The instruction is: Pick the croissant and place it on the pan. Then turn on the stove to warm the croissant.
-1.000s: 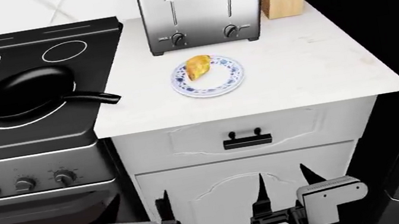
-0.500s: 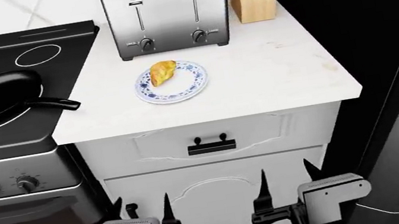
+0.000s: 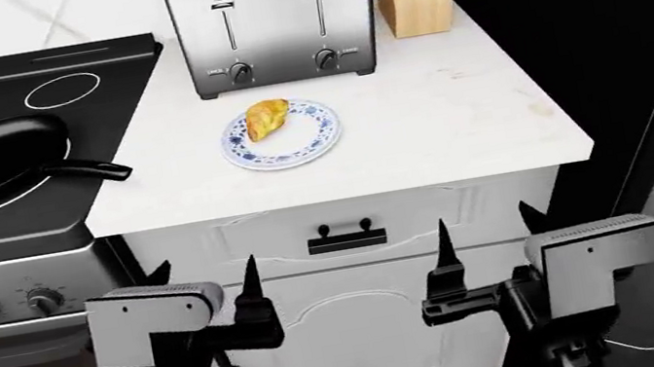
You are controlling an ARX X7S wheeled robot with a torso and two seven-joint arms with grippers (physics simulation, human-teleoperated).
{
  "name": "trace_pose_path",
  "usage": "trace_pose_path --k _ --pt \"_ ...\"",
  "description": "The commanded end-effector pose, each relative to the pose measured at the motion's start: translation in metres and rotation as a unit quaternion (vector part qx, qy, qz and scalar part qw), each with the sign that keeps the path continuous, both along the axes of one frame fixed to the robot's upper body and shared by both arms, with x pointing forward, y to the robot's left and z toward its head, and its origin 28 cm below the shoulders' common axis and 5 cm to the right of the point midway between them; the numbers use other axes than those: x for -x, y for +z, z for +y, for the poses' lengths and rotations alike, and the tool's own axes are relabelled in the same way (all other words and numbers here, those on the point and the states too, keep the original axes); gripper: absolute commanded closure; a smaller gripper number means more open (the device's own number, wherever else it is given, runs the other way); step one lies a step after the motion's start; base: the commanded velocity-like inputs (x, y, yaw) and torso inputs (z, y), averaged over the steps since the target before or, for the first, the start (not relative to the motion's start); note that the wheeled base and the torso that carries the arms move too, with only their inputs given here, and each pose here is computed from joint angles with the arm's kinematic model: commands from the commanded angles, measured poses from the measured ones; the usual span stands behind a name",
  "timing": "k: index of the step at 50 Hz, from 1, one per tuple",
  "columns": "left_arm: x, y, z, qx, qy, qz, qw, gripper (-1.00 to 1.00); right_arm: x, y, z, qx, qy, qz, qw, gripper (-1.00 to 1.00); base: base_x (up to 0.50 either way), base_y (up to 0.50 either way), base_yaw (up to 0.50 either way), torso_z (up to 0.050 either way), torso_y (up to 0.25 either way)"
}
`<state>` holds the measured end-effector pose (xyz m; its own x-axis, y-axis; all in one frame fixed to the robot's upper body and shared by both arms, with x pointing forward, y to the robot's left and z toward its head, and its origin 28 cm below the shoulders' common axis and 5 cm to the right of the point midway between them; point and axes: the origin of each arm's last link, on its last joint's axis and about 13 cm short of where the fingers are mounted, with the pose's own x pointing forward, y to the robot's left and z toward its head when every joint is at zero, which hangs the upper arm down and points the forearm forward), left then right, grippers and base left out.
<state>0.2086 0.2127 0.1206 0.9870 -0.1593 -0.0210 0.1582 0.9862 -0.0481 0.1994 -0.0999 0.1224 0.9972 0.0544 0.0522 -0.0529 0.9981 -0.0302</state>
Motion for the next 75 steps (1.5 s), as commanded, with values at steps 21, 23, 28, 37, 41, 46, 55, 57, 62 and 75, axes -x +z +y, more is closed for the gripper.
trace_pose_path --k 21,23,28,37,41,46,55,57,62,75 --pt "-0.006 0.096 0.002 -0.012 -0.065 0.025 0.997 -1.00 0.014 0.063 -0.006 0.035 0.058 -0.033 0.997 -1.00 0.17 0.00 0.00 0.000 0.000" --pt "-0.006 0.098 0.002 -0.013 -0.065 0.023 0.998 -1.00 0.014 0.063 -0.006 0.035 0.058 -0.034 0.997 -1.00 0.50 0.00 0.00 0.000 0.000" --pt "-0.004 0.103 -0.001 -0.017 -0.066 0.017 0.998 -1.00 0.015 0.065 -0.006 0.034 0.060 -0.036 0.997 -1.00 0.50 0.00 0.00 0.000 0.000" --pt "-0.004 0.105 -0.006 -0.020 -0.069 0.014 0.997 -1.00 0.018 0.065 -0.007 0.032 0.061 -0.038 0.997 -1.00 0.50 -0.10 0.00 0.000 0.000" --pt "-0.004 0.105 -0.008 -0.021 -0.071 0.012 0.997 -1.00 0.019 0.064 -0.008 0.030 0.060 -0.039 0.997 -1.00 0.50 -0.11 0.00 0.000 0.000" --pt "-0.005 0.105 -0.008 -0.024 -0.068 0.010 0.997 -1.00 0.019 0.061 -0.010 0.028 0.059 -0.037 0.997 -1.00 0.50 -0.11 0.00 0.000 0.000" --pt "-0.007 0.105 -0.008 -0.027 -0.062 0.007 0.998 -1.00 0.018 0.058 -0.011 0.036 0.056 -0.038 0.997 -1.00 0.50 0.03 0.00 0.000 0.002" --pt "-0.007 0.105 -0.008 -0.028 -0.060 0.006 0.998 -1.00 0.017 0.057 -0.010 0.038 0.052 -0.038 0.997 -1.00 0.50 0.05 0.00 0.000 0.000" --pt "-0.009 0.105 -0.007 -0.028 -0.058 0.004 0.998 -1.00 0.019 0.056 -0.009 0.048 0.050 -0.040 0.997 -1.00 0.22 0.02 0.00 0.000 0.002" --pt "-0.018 0.100 -0.002 -0.027 -0.056 0.028 0.998 -1.00 0.019 0.057 -0.008 0.045 0.055 -0.041 0.997 -1.00 0.00 0.00 0.00 0.000 0.000"
